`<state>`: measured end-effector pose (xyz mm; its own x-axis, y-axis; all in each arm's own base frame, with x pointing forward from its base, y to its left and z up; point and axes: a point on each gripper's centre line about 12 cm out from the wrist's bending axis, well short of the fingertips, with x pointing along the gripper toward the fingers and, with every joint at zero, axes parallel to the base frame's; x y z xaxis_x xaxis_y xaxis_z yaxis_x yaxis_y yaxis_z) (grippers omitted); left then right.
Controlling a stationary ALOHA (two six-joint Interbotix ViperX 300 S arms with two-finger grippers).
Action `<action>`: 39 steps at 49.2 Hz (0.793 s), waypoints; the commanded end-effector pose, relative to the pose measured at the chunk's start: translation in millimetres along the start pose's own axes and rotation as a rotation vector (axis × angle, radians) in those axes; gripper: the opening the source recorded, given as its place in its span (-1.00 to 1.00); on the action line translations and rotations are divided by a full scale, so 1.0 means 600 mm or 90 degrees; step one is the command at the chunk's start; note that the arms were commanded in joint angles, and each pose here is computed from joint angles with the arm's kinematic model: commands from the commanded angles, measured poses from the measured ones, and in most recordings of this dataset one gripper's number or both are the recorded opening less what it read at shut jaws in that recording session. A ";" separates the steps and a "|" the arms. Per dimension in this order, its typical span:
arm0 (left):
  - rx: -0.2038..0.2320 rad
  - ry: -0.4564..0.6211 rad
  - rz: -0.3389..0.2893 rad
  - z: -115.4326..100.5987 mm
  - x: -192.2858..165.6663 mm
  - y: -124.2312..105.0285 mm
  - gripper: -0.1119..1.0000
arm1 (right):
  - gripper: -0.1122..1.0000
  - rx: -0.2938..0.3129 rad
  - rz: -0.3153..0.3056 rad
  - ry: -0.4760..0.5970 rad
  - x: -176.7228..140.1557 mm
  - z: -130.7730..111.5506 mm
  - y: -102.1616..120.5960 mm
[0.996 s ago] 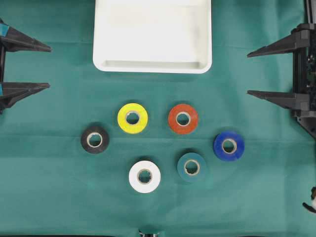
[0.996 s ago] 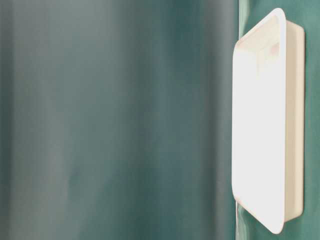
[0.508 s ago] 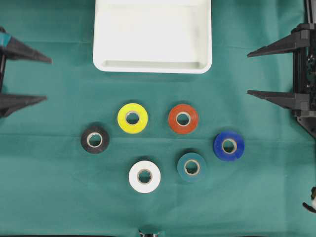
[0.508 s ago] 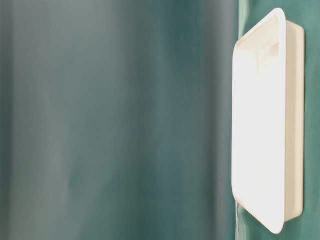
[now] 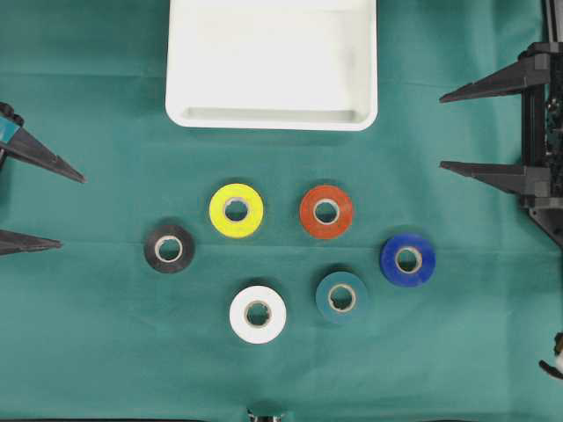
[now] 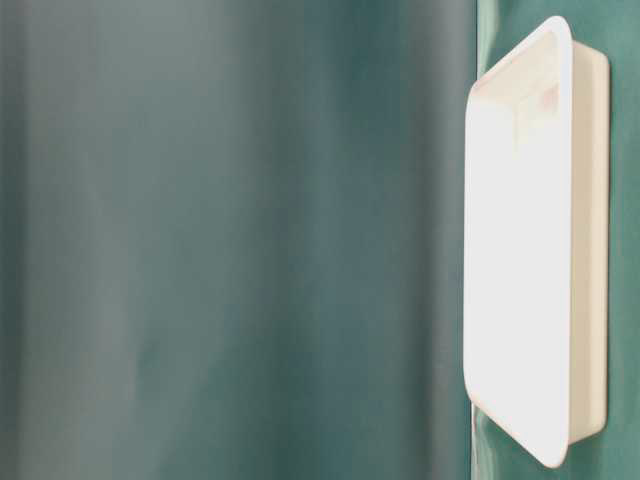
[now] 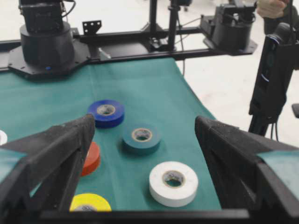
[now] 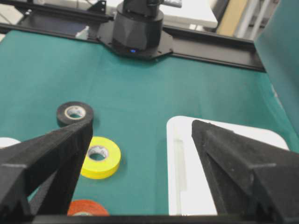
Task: Pick up the tape from a random location and place it into the white case.
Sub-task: 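Open the left gripper and move it toward the tape rolls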
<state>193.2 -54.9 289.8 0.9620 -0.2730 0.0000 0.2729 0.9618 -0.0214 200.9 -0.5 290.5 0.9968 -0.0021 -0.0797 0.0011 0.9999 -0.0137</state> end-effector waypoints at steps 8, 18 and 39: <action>-0.002 -0.013 -0.001 0.015 0.005 -0.001 0.95 | 0.83 0.002 -0.002 -0.017 0.004 0.019 -0.001; -0.002 -0.007 -0.001 0.014 0.011 -0.001 0.95 | 0.83 0.001 -0.001 -0.018 0.004 0.021 -0.001; -0.001 0.027 0.000 0.028 0.083 -0.001 0.95 | 0.83 -0.002 -0.002 -0.015 0.008 0.022 -0.001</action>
<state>230.3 -65.5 293.4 0.9596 -0.2722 -0.0705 0.2714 0.9622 -0.0212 203.4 -0.8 293.4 0.9969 -0.0037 -0.0782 0.0026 0.9999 -0.0137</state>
